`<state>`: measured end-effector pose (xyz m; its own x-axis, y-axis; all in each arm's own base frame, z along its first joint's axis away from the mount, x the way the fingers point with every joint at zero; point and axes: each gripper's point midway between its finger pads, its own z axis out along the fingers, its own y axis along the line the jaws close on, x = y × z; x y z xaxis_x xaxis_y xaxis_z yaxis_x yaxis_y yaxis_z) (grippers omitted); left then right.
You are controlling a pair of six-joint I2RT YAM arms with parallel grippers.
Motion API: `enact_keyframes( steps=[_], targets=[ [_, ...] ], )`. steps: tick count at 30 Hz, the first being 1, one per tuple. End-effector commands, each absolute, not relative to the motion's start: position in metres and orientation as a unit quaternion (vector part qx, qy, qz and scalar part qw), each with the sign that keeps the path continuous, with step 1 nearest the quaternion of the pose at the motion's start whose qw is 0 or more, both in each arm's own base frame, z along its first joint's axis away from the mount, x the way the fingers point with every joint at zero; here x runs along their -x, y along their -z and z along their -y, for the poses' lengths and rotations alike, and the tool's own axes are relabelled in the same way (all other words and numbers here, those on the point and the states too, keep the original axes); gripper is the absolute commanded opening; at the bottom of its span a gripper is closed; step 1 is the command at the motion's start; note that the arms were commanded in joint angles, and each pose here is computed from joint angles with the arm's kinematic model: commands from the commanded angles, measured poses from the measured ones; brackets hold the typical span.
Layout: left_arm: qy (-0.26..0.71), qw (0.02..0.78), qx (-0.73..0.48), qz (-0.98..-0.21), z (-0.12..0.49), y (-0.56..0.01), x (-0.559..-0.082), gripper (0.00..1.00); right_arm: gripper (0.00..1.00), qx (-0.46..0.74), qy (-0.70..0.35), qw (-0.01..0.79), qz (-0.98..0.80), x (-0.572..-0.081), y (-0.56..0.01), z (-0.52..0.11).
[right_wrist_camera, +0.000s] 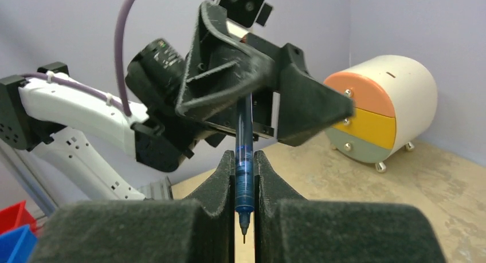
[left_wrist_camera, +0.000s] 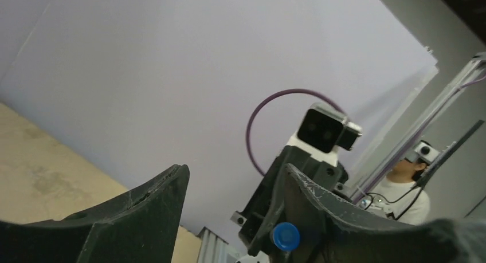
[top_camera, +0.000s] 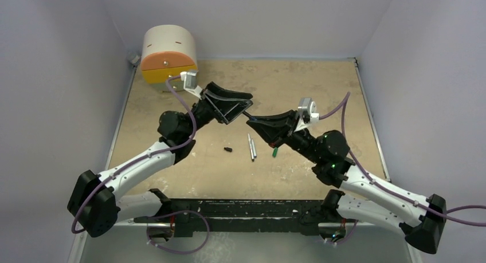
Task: Insert the pens into the pen caps
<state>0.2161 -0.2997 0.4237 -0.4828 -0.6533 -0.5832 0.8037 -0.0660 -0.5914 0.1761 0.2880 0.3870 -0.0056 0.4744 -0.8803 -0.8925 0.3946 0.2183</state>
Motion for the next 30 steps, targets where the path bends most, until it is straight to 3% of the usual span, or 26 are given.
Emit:
enact_keyframes(
  steps=[1,12,22,30],
  targets=[
    [0.638,0.546,-0.139,-0.524,0.304,-0.428,-0.225,0.63,0.0,0.28,-0.47,0.663,-0.511,-0.167,-0.396,-0.289],
    [0.374,0.612,-0.264,-0.645,0.273,-0.415,-0.258,0.68,0.0,0.288,-0.442,0.595,-0.606,-0.161,-0.346,-0.275],
    [0.28,0.404,-0.503,-0.711,0.265,-0.317,-0.225,0.58,0.0,0.303,-0.384,0.545,-0.681,-0.169,-0.316,-0.27],
    [0.275,0.367,-0.585,-0.669,0.262,-0.281,-0.21,0.57,0.0,0.331,-0.343,0.547,-0.688,-0.182,-0.315,-0.269]
  ],
)
